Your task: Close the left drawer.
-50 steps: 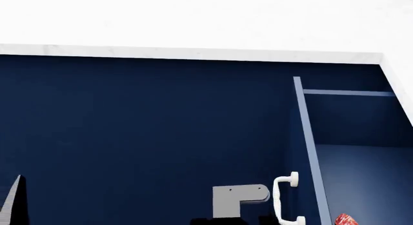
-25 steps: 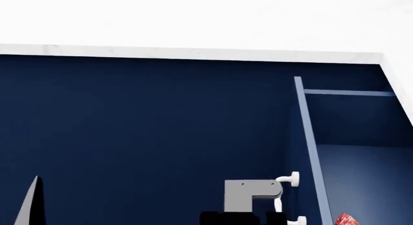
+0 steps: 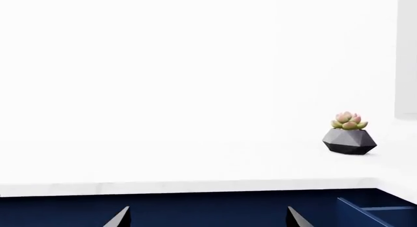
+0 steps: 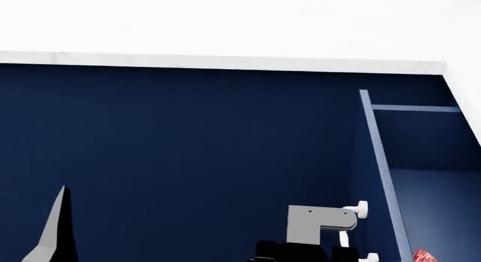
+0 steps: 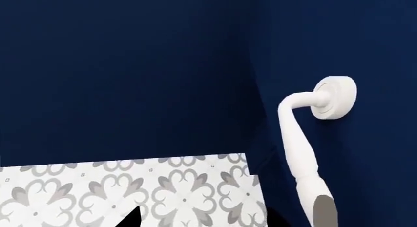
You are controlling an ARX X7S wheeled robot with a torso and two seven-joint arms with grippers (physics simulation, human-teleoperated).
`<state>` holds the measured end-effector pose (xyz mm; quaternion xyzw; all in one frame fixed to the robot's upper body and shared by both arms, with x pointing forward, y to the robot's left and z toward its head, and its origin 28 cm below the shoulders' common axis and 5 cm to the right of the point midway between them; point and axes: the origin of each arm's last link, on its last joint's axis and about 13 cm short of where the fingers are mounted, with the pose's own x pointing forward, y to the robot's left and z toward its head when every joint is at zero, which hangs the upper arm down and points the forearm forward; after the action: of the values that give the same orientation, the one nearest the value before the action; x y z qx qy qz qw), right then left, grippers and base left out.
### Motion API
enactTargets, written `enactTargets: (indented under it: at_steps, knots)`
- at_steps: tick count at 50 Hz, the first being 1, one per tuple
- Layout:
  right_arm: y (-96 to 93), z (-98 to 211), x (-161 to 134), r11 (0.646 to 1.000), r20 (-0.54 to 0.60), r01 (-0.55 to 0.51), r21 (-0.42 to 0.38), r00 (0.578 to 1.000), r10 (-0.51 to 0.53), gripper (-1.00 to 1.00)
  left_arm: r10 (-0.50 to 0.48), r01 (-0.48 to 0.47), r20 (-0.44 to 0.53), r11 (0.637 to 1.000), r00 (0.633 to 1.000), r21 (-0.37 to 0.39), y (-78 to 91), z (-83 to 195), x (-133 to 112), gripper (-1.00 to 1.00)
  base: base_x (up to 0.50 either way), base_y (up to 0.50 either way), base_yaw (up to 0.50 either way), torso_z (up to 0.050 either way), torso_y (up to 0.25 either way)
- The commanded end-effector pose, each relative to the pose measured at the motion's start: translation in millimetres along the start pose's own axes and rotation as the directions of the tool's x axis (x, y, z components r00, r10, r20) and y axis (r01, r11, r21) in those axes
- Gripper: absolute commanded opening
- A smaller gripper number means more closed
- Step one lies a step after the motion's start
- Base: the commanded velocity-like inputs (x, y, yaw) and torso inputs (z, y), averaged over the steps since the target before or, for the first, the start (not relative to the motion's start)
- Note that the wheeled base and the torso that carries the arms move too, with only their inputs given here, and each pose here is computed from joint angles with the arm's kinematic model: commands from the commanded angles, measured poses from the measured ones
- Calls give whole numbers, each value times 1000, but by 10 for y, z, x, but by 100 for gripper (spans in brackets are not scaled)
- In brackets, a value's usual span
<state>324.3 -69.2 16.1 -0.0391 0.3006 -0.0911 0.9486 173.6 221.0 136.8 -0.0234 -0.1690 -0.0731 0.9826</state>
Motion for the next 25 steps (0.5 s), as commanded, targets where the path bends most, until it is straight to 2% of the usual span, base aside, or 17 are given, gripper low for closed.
enactTargets:
  at_steps: [1, 10, 25]
  knots:
    - [-379, 41, 61, 991, 14, 131, 16, 991, -131, 100, -2, 2, 2, 1000, 1000, 1, -146, 30, 138, 100, 0, 0, 0, 0, 0]
    - [-546, 4, 73, 984, 2, 173, 40, 985, -174, 100, -3, 3, -1, 1000, 1000, 0, -316, -2, 274, 100, 0, 0, 0, 0, 1]
    - [-781, 38, 53, 971, 0, 226, 76, 974, -227, 100, -3, 3, 0, 1000, 1000, 1, -485, -15, 375, 100, 0, 0, 0, 0, 0]
